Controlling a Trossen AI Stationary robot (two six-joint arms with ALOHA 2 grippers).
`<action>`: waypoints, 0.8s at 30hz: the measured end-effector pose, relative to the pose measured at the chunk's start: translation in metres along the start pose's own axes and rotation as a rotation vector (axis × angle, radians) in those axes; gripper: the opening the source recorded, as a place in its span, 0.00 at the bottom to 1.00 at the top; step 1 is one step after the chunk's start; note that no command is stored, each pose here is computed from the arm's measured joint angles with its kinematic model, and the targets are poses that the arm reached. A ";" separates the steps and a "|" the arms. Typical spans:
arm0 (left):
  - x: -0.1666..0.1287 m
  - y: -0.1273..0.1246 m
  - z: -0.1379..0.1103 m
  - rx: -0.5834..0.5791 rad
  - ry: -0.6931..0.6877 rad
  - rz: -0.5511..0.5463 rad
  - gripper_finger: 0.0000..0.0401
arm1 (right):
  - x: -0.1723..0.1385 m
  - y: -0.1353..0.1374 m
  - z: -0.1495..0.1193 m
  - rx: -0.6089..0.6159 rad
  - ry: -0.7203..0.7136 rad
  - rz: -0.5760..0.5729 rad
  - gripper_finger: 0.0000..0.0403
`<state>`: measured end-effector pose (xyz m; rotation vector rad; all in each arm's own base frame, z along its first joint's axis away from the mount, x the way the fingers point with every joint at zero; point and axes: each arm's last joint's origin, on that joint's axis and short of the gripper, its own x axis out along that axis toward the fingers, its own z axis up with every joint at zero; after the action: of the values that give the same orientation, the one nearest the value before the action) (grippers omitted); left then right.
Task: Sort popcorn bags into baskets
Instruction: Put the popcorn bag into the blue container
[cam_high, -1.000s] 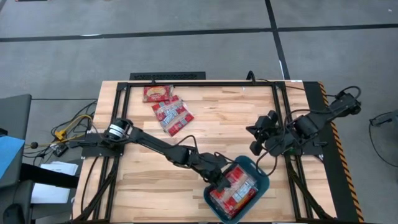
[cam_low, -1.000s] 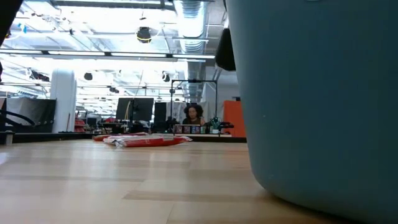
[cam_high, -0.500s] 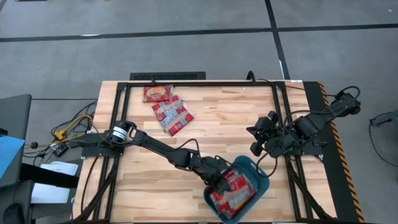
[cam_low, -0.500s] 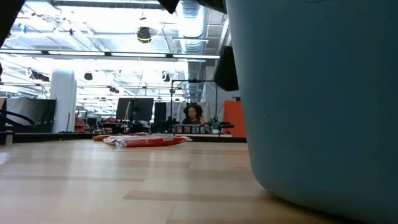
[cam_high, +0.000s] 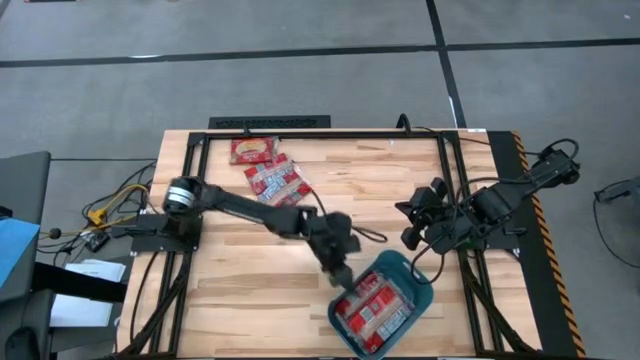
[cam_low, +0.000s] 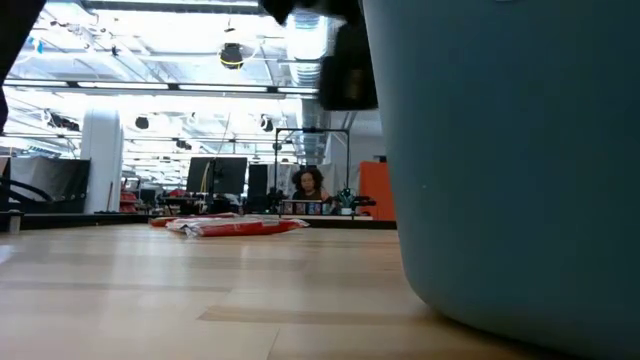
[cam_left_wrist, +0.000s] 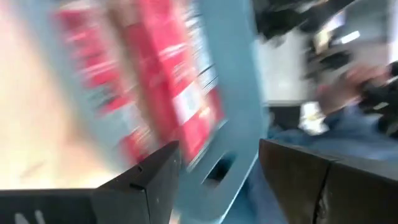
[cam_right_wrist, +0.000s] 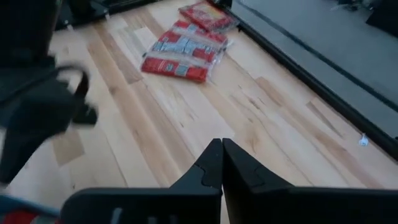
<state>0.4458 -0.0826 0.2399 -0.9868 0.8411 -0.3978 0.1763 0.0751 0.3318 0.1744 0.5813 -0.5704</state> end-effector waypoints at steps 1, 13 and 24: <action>-0.013 0.000 0.001 0.014 0.013 0.049 0.51 | 0.001 0.002 0.000 0.001 -0.011 -0.009 0.05; -0.193 0.001 -0.036 0.119 -0.185 0.854 0.51 | 0.073 0.033 0.007 -0.078 0.002 -0.141 0.08; -0.265 0.109 -0.092 -0.104 -0.580 0.603 0.51 | 0.230 0.057 0.032 -0.120 -0.172 0.122 0.04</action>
<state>0.2009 0.0912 0.2374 -0.8293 0.5865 0.4379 0.3815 0.0069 0.2285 0.0460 0.4335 -0.4262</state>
